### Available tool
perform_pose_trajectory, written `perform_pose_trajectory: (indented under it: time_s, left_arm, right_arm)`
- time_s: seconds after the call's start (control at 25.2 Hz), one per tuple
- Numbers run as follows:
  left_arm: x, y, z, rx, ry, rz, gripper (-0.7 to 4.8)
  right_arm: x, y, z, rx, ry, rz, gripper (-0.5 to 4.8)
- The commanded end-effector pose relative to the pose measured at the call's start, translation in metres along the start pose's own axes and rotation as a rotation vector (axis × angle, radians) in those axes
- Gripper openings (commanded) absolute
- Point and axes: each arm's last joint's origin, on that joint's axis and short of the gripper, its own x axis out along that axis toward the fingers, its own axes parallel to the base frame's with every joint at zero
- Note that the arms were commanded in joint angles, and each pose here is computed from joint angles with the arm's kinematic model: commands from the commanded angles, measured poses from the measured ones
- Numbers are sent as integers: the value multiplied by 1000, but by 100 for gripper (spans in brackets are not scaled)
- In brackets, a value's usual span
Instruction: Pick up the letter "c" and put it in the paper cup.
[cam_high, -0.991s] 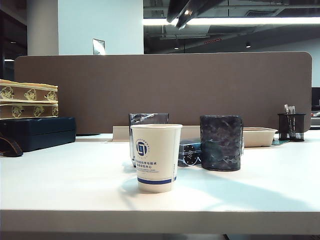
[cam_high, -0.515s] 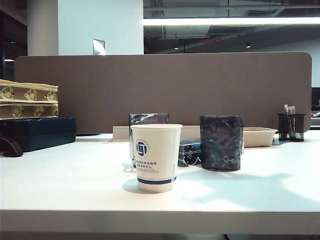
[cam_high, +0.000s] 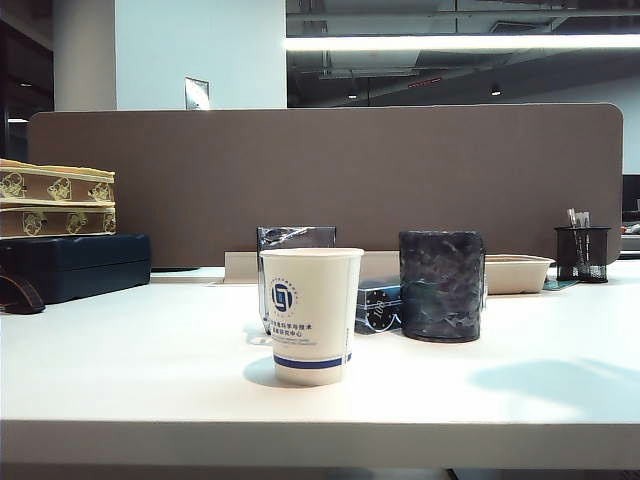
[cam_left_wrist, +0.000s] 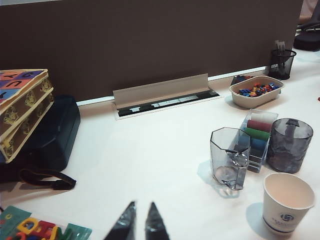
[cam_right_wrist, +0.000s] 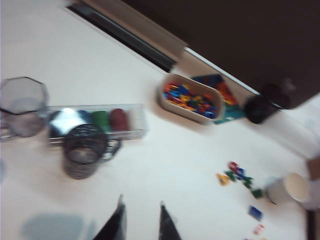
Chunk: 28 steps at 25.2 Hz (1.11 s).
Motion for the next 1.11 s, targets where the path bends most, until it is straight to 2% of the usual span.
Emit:
perform_pose_trajectory:
  time_s: [0.04,0.2,0.32,0.4,0.91,1.03,1.11]
  left_arm:
    - [5,2,-4,2,18,60,26]
    - [10,3,-12,-1,57,97,26]
    - [17,3,-19,-2,76,96,26]
    - [20,3,-22,-2,72,99,26]
    - [31,4,-30,1,48,105,24]
    - [31,4,-29,1,40,106,-6]
    - [31,4,-30,1,43,104,-6]
  right_arm:
    - [0,-6,-4,-4,55,-132,84]
    - [2,-8,-9,-4,96,-146,76]
    - [4,-10,-13,42,127,-162,70]
    - [3,-10,-14,47,125,-163,50]
    - [-22,-17,-24,108,62,-169,20]
    - [-38,-19,-34,114,47,-141,8]
    - [-44,-20,-39,111,55,-140,8]
